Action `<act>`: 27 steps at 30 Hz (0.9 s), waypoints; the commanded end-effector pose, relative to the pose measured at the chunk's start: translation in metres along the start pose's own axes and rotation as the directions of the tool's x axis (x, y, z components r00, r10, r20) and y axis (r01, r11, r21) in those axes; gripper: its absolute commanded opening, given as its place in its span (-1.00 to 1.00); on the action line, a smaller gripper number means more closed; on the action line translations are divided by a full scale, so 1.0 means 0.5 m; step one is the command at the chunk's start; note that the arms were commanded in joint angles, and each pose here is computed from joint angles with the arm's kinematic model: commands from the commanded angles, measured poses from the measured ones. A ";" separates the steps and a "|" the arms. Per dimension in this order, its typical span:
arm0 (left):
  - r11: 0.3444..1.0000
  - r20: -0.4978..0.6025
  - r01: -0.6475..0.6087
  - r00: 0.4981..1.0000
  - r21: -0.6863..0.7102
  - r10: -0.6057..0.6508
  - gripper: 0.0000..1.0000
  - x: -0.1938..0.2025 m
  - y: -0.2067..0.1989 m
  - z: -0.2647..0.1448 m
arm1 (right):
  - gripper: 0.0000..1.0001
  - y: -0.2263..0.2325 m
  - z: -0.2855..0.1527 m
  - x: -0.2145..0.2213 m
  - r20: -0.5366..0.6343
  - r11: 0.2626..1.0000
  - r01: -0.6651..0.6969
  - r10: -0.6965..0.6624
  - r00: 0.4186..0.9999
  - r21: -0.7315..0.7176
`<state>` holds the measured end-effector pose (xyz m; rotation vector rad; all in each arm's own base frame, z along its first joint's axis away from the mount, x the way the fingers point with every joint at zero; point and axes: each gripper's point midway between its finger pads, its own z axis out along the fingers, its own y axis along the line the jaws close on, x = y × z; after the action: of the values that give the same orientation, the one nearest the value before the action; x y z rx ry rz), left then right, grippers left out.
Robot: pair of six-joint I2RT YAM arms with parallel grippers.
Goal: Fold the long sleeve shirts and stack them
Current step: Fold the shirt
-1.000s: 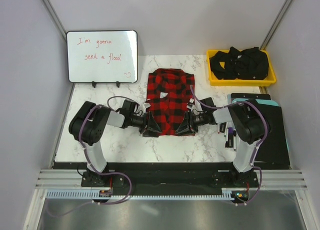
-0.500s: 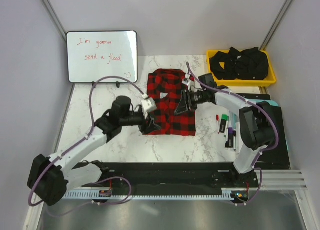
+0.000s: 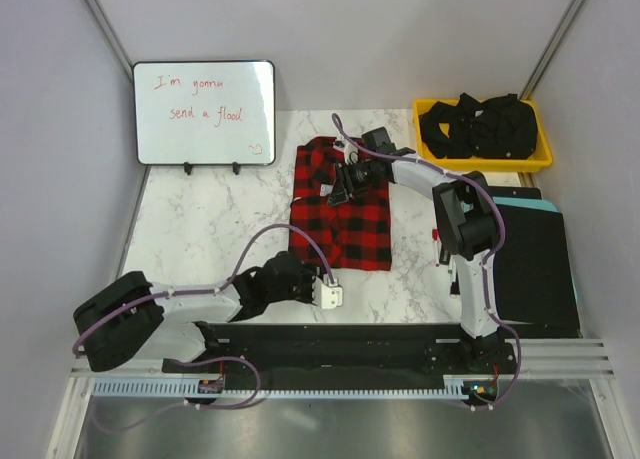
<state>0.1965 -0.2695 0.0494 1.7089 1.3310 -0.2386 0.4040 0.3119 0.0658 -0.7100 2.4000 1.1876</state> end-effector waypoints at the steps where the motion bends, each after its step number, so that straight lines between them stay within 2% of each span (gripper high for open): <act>1: 0.974 0.043 -0.194 0.979 -0.119 0.201 0.15 -0.031 0.026 0.018 | -0.25 -0.022 0.019 0.014 -0.032 0.997 0.074 -0.073 0.997 0.030; 5: 0.963 0.014 -0.242 0.969 -0.115 0.245 0.15 -0.013 0.010 0.045 | -0.26 -0.047 0.040 0.055 -0.076 0.996 0.080 -0.077 0.994 0.043; 6: 0.959 -0.036 -0.262 0.965 -0.111 0.259 0.14 0.011 0.006 0.056 | -0.27 -0.051 0.047 0.066 -0.090 0.996 0.076 -0.072 0.993 0.044; 9: 0.948 -0.074 -0.290 0.956 -0.127 0.283 0.12 0.024 0.016 0.076 | -0.27 -0.058 0.054 0.091 -0.115 0.997 0.070 -0.065 0.991 0.043; 12: 0.944 -0.087 -0.309 0.950 -0.120 0.300 -0.05 0.027 0.018 0.084 | -0.27 -0.059 0.059 0.113 -0.136 0.997 0.062 -0.056 0.989 0.040; 13: 0.942 -0.083 -0.314 0.949 -0.118 0.305 -0.23 0.025 0.017 0.083 | -0.27 -0.060 0.060 0.118 -0.139 0.997 0.059 -0.052 0.989 0.040; 15: 0.938 -0.087 -0.329 0.943 -0.106 0.321 -0.43 0.024 0.014 0.081 | -0.27 -0.052 0.062 0.130 -0.150 0.998 0.058 -0.053 0.987 0.032; 16: 0.937 -0.084 -0.333 0.942 -0.109 0.325 -0.61 0.019 0.017 0.076 | -0.27 -0.049 0.062 0.131 -0.147 0.998 0.063 -0.058 0.987 0.031; 19: 0.944 -0.089 -0.319 0.946 -0.081 0.312 -0.91 0.014 0.014 0.068 | -0.27 -0.032 0.064 0.149 -0.159 0.997 0.072 -0.068 0.985 0.022; 20: 0.945 -0.066 -0.312 0.950 -0.100 0.307 -0.96 -0.011 0.029 0.057 | -0.26 -0.026 0.066 0.163 -0.171 0.997 0.071 -0.067 0.983 0.020; 22: 0.961 -0.067 -0.275 0.959 -0.005 0.274 -0.96 -0.009 -0.005 0.041 | -0.26 -0.002 0.064 0.163 -0.163 0.996 0.094 -0.091 0.982 0.008; 23: 0.966 -0.025 -0.257 0.966 -0.024 0.256 -0.96 -0.049 0.013 0.024 | -0.25 0.007 0.063 0.180 -0.175 0.996 0.090 -0.089 0.980 0.000; 24: 0.973 -0.016 -0.216 0.976 0.087 0.218 -0.96 -0.048 -0.032 0.009 | -0.26 0.030 0.059 0.176 -0.167 0.993 0.114 -0.114 0.979 -0.012; 26: 0.976 0.071 -0.194 0.980 0.097 0.187 -0.96 -0.115 -0.035 -0.022 | -0.24 0.067 0.053 0.190 -0.171 0.990 0.137 -0.141 0.975 -0.034; 27: 0.979 0.077 -0.161 0.985 0.126 0.152 -0.97 -0.125 -0.049 -0.034 | -0.24 0.078 0.051 0.195 -0.173 0.989 0.141 -0.147 0.974 -0.043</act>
<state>0.1909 -0.2889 0.0566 1.8685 1.1071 -0.0506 0.3507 0.3233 0.0280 -0.9242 2.3753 1.1494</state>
